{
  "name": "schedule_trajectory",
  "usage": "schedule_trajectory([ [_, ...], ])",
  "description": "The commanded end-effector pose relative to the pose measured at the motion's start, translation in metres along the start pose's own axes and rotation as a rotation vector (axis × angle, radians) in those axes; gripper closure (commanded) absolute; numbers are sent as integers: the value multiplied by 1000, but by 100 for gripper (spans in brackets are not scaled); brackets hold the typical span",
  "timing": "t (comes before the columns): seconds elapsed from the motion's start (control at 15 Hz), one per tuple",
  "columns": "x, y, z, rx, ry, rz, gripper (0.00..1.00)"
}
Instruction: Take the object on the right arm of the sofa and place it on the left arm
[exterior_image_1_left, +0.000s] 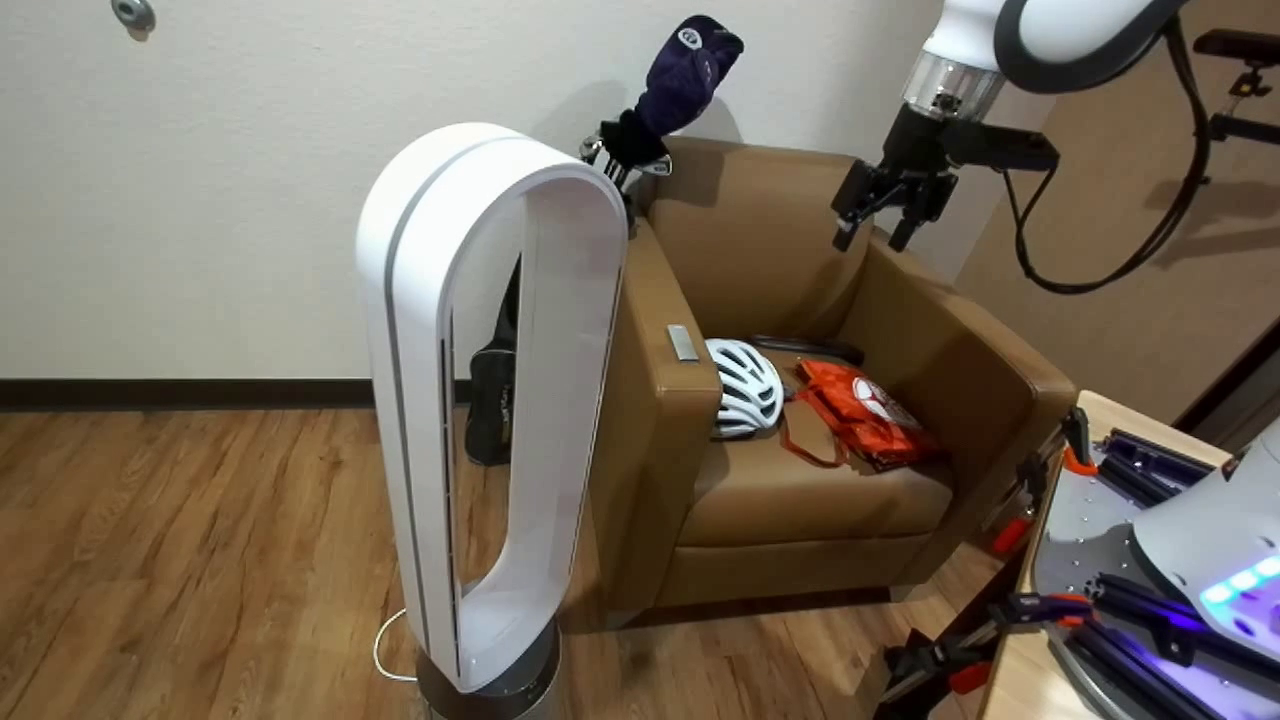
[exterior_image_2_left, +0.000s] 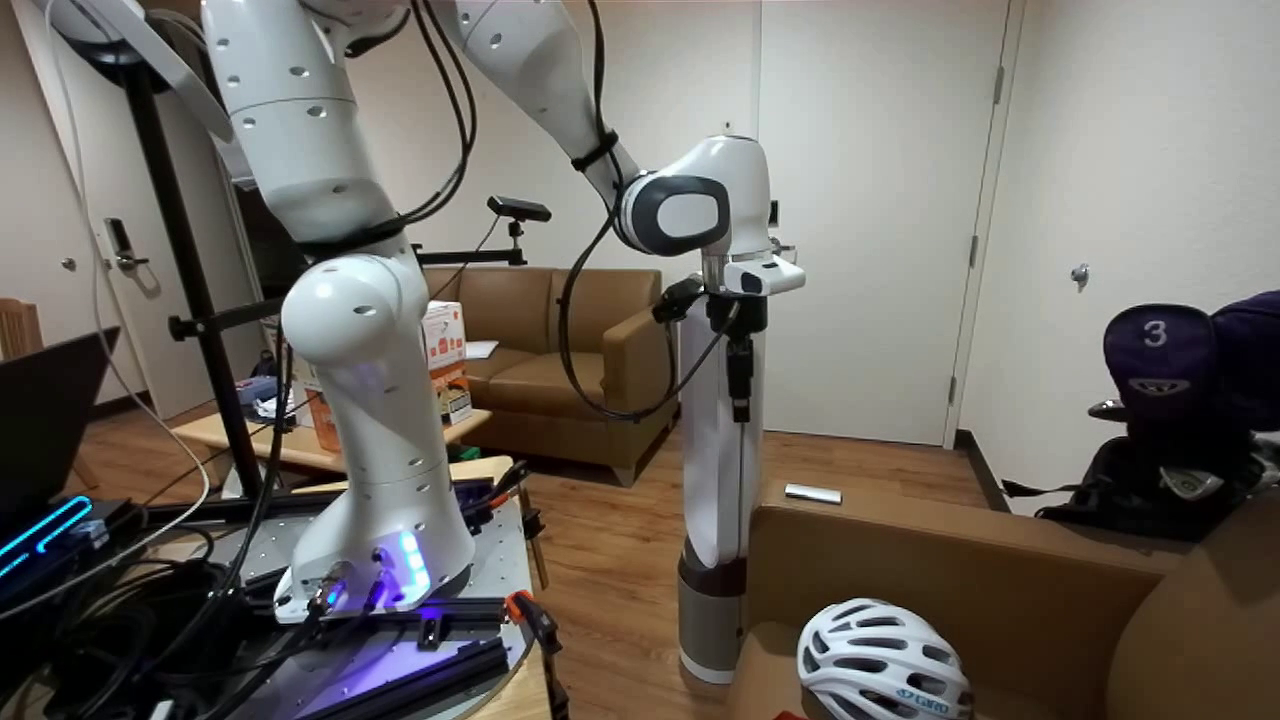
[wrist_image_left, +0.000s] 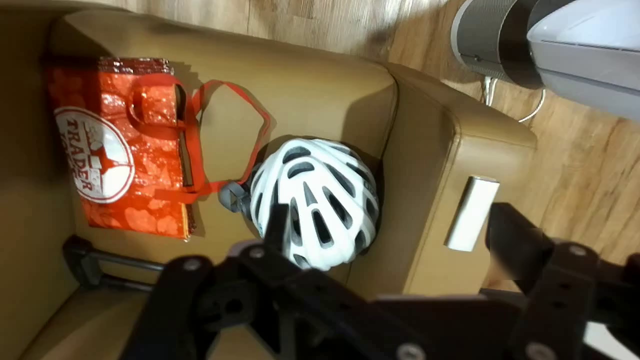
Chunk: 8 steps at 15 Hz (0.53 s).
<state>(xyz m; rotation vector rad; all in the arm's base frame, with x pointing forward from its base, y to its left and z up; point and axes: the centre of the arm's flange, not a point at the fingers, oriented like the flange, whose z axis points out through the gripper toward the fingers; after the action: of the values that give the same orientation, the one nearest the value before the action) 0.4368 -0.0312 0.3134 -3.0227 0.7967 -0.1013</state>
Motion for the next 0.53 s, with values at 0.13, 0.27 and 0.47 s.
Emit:
schedule_trajectory([
  [0.13, 45, -25, 52, -88, 8, 182, 0],
  [0.27, 56, -33, 65, -107, 24, 164, 0],
  [0.47, 60, -37, 80, -112, 13, 102, 0],
])
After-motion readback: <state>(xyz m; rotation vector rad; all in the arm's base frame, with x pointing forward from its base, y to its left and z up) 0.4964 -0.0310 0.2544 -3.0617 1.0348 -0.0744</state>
